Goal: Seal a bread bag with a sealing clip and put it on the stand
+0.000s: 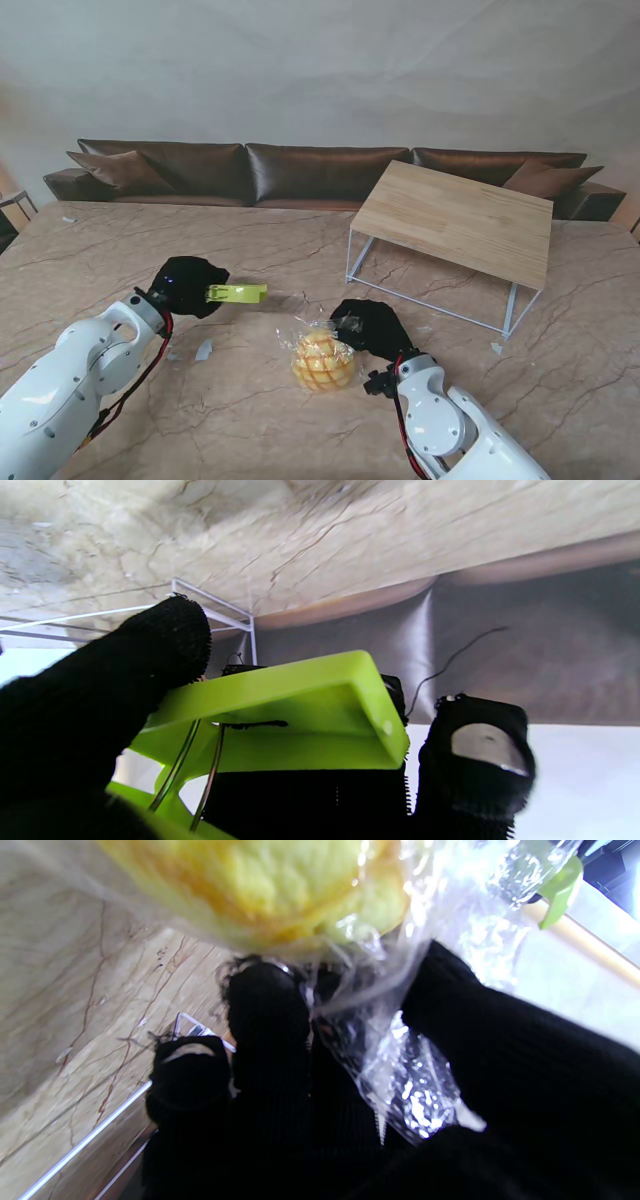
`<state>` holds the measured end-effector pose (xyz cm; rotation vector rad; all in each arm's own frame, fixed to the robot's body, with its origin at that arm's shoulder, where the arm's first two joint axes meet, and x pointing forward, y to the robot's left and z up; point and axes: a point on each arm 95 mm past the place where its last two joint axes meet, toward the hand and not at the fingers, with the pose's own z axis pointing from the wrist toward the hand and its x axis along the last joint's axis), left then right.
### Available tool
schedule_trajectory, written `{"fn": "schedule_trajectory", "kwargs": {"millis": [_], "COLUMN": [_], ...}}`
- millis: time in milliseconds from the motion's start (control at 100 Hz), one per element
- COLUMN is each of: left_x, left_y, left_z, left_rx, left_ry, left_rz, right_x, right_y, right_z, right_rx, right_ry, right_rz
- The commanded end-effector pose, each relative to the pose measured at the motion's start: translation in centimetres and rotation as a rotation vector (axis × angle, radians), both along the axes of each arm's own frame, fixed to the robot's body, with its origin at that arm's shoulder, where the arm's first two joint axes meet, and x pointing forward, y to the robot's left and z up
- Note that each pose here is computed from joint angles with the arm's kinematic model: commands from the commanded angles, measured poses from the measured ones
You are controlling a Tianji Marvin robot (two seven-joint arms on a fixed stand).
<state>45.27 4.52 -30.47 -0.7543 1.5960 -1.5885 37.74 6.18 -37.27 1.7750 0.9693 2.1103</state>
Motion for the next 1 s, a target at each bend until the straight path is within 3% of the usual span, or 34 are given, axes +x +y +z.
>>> {"fn": "schedule_trajectory", "kwargs": {"millis": [0,330,720,990], "left_x": [-0.1,-0.6,-1.5,-1.7], "left_y": [-1.4,-4.1,-6.9,-8.3], "left_z": [1.1,1.9,3.2,2.9], "left_rx": [-0.004,0.084,0.183,0.273], "left_ry": [-0.028,-0.081,-0.123,-0.13], "left_rz": [-0.047,-0.157,-0.238,-0.303], "right_x": [-0.5,-0.7,-0.8,-0.8], "right_y": [0.3,0.4,0.8,1.1], "right_z": [0.0,0.5,0.8,0.8], "right_rx": [0.015,0.018,0.016,0.04], "right_ry": [0.003,0.007,0.016,0.013], "right_rz": [0.008,0.021,0.031,0.028]}}
